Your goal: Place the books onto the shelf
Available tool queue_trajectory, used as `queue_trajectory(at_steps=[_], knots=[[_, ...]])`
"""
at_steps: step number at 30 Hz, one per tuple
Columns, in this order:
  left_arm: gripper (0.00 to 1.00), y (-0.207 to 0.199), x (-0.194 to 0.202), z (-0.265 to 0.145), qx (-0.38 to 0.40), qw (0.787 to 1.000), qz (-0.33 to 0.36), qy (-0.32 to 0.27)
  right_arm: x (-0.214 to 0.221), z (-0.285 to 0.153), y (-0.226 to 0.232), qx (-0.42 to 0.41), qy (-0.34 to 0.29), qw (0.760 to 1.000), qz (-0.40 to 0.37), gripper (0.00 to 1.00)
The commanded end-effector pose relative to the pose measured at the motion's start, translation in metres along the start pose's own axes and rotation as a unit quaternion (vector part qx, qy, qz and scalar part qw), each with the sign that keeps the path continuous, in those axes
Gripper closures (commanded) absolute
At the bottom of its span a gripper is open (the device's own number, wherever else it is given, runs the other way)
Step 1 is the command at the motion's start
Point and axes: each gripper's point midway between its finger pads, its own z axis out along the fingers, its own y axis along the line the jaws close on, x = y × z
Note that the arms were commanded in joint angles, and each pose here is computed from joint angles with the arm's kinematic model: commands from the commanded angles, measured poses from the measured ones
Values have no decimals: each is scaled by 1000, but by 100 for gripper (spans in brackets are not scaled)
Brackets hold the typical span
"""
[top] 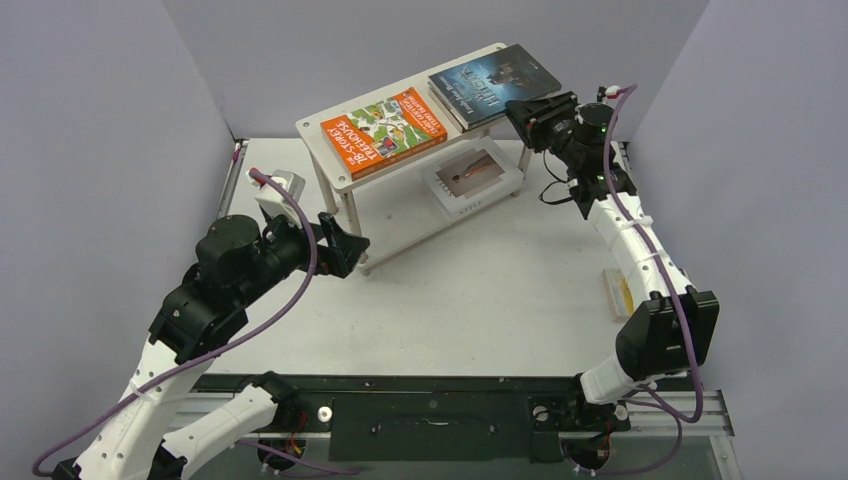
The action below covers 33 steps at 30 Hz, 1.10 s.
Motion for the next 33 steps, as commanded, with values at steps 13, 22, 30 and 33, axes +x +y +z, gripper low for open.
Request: queue_trajectory(at_steps=[13,22,30,33], knots=[[4,-7,-16,3,14,1000,5,-28,-1,-51,45,-67,-28,990,-125,51],[4,-8,-17,4,16,999,4,-28,-9,-54,15,2,-61,984,-168,100],[4,-5,-17,2,9,999,5,-33,-1,-36,11,8,-48,984,-173,100],[4,-3,-17,1,4,999,6,-34,3,-31,13,5,-43,984,-175,100]])
